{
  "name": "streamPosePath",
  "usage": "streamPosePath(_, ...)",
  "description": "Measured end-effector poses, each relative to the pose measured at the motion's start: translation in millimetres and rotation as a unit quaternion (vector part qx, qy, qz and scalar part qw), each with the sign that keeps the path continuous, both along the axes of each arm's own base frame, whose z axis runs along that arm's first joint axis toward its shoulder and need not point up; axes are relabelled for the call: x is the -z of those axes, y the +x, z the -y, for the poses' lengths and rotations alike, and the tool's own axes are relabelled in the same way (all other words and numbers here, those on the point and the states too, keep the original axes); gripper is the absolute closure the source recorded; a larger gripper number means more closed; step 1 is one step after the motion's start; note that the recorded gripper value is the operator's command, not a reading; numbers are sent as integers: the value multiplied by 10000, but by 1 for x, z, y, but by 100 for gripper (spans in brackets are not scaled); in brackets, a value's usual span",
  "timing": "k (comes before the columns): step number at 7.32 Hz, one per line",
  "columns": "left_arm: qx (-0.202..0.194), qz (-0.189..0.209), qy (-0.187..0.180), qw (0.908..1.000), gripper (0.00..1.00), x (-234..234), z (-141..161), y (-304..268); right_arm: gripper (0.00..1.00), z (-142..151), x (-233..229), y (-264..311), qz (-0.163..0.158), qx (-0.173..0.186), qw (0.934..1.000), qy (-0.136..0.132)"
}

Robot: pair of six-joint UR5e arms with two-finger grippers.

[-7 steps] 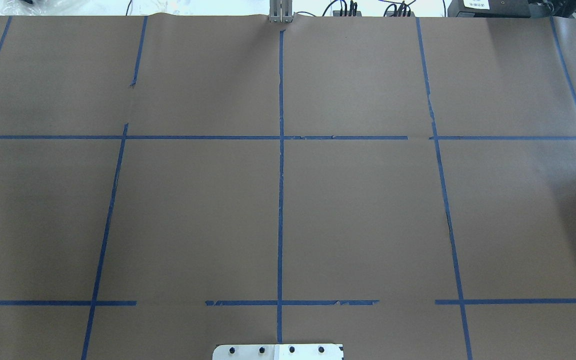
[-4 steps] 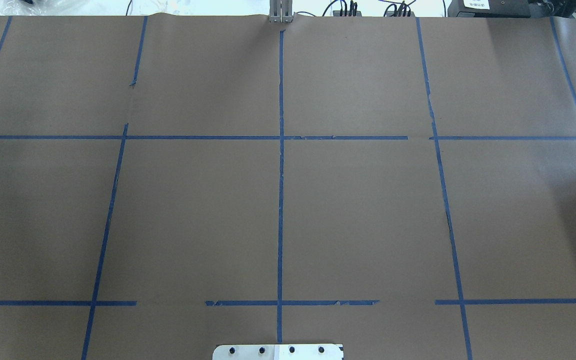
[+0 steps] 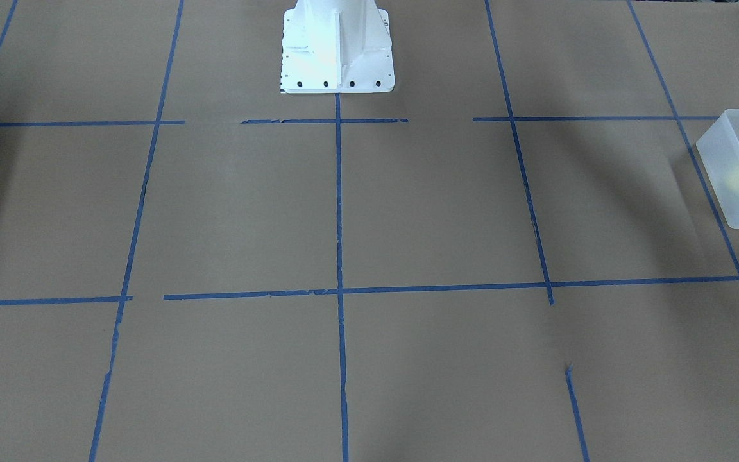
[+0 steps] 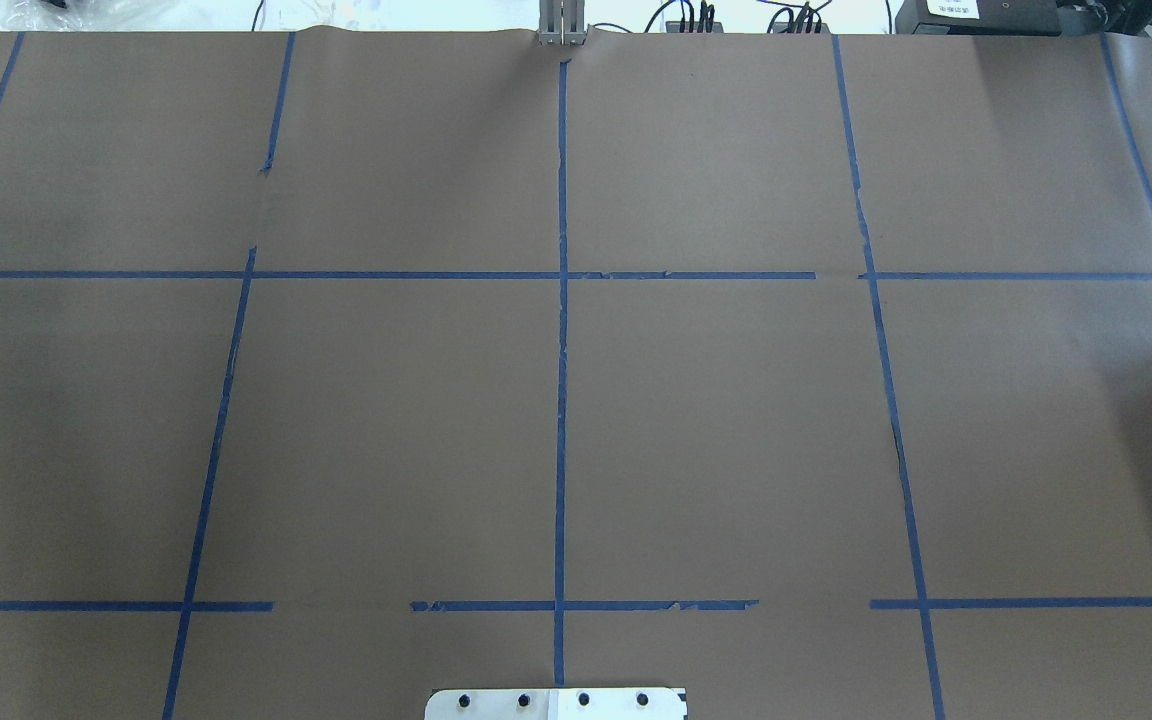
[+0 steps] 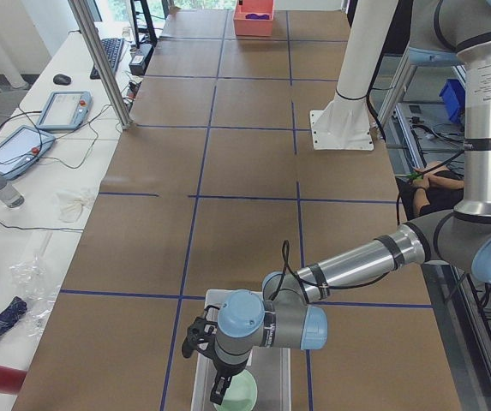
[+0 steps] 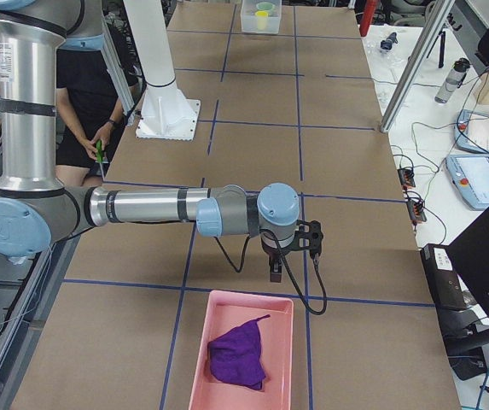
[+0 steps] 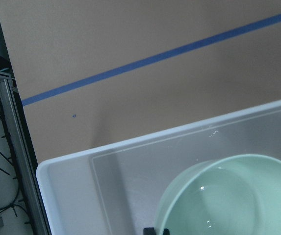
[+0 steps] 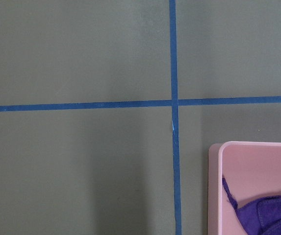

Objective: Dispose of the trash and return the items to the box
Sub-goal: 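Lower the green bowl into the clear bin and open the left gripper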

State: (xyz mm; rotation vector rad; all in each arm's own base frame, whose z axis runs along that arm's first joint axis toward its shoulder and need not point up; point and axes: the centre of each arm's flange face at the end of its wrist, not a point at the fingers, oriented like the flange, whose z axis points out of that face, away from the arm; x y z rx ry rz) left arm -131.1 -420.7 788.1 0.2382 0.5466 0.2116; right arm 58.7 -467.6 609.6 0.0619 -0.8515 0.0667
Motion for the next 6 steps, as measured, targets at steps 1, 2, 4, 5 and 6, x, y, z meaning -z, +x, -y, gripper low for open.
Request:
streamPosePath(1,207,-142,-65,9997,0,34,14,0,0,0,0,0,-1,-2,10000,1)
streamPosePath(2,425,-234,-199,9986,0,72,26,0,0,0,0,0,-1,-4,10000,2)
streamPosePath(4,932,-462,-572,9929,0,138,40,3,0,0,0,1,-1,-5,10000,3)
streamPosePath(5,1013,-746,-731,9894,0,155,43,16,0,0,0,1,-1,-5,10000,3)
streamPosePath(6,967,-990,-847,9867,0,168,48,38,0,0,0,1,-1,-5,10000,3)
